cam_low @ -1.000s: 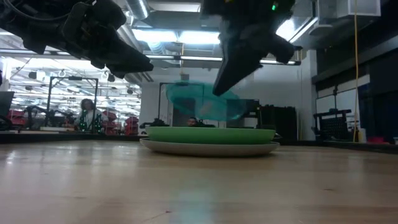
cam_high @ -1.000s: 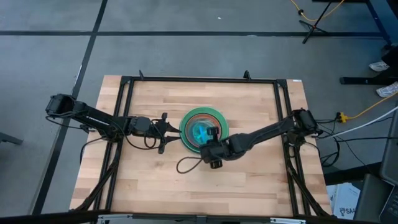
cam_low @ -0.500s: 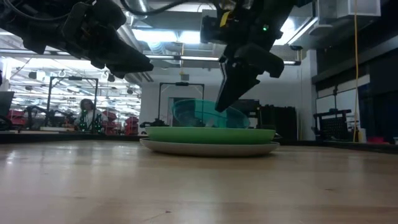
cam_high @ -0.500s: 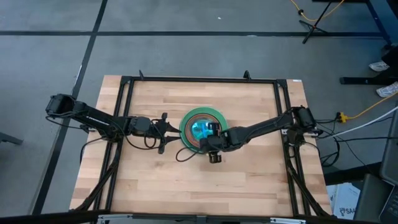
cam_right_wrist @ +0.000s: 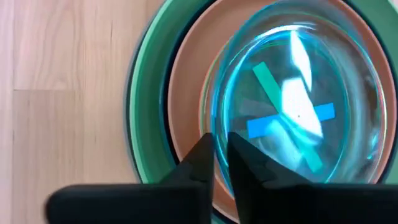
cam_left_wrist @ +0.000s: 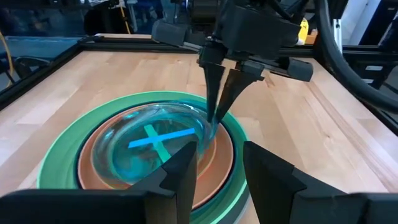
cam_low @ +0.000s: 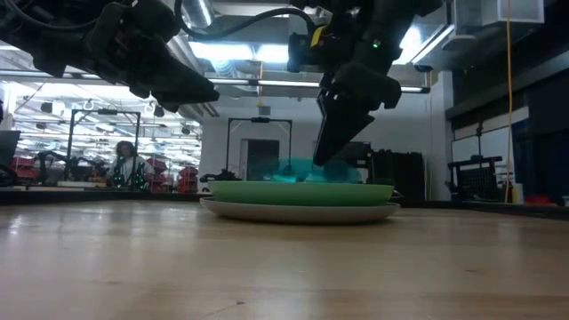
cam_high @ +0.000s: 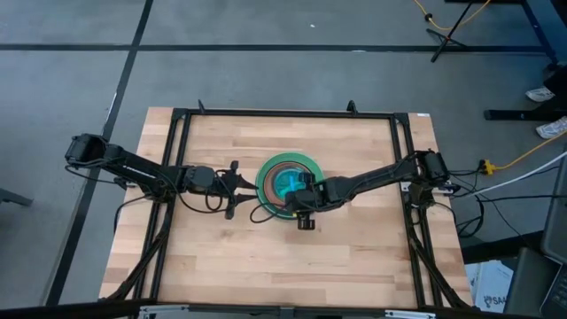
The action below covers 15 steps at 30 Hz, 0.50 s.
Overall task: Stack plastic plates
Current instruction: Stack the blue on top of the green plate, then return to Home Position
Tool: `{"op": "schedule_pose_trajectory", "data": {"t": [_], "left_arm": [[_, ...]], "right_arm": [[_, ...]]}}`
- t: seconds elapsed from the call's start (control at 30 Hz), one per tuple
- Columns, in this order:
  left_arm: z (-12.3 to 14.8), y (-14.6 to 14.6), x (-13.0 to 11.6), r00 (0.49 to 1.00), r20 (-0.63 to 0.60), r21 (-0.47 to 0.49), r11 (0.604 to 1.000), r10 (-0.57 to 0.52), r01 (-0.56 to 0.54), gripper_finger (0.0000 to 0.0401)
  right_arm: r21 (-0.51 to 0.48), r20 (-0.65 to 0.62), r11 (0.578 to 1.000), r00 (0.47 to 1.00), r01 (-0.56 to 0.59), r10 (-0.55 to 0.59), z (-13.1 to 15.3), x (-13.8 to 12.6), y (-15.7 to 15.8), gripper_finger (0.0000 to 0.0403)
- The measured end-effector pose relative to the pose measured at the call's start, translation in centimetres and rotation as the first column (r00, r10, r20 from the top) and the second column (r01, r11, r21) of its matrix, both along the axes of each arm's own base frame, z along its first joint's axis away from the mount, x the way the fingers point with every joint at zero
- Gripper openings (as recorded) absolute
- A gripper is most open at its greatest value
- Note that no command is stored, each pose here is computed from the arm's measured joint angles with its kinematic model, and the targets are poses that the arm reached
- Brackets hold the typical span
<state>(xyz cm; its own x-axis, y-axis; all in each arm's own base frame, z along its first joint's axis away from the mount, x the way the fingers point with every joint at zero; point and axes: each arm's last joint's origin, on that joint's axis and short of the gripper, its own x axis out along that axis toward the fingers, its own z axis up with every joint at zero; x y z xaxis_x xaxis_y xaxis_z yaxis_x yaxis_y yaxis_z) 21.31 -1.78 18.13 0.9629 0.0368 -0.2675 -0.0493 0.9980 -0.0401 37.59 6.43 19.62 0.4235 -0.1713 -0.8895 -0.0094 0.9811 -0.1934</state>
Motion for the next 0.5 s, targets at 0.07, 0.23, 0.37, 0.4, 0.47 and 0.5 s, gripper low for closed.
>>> {"op": "schedule_pose_trajectory", "data": {"t": [0.07,0.23,0.37,0.4,0.47,0.5], "left_arm": [[0.0,0.0,0.0,1.0,0.0,-0.004,1.0,-0.015,0.015,0.0124],[-0.1,-0.1,0.0,0.999,-0.01,-0.006,0.999,-0.033,0.033,0.0124],[1.2,0.0,-0.6,0.998,0.052,-0.006,0.999,-0.043,0.043,0.0124],[1.6,0.0,-0.8,0.997,0.068,0.001,0.999,-0.045,0.045,0.0124],[2.1,0.1,-1.5,0.996,0.07,0.021,0.999,-0.048,0.047,0.0124],[2.4,0.2,-1.8,0.996,0.082,0.03,0.999,-0.046,0.044,0.0124]], "right_arm": [[0.007,0.002,1.0,1.0,0.014,-0.014,0.0,0.0,0.0,0.0048],[0.019,-0.051,1.0,0.999,-0.008,0.009,0.6,-0.2,0.1,0.0106],[0.001,-0.112,1.0,0.994,-0.019,0.019,1.8,-1.4,-0.1,0.0128],[0.003,-0.101,1.0,0.995,-0.02,0.02,2.3,-1.7,-0.2,0.013],[0.009,-0.069,1.0,0.997,-0.02,0.02,3.2,-2.7,-0.4,0.013],[0.012,-0.05,1.0,0.999,-0.021,0.022,3.5,-3.3,-0.5,0.0129]]}}
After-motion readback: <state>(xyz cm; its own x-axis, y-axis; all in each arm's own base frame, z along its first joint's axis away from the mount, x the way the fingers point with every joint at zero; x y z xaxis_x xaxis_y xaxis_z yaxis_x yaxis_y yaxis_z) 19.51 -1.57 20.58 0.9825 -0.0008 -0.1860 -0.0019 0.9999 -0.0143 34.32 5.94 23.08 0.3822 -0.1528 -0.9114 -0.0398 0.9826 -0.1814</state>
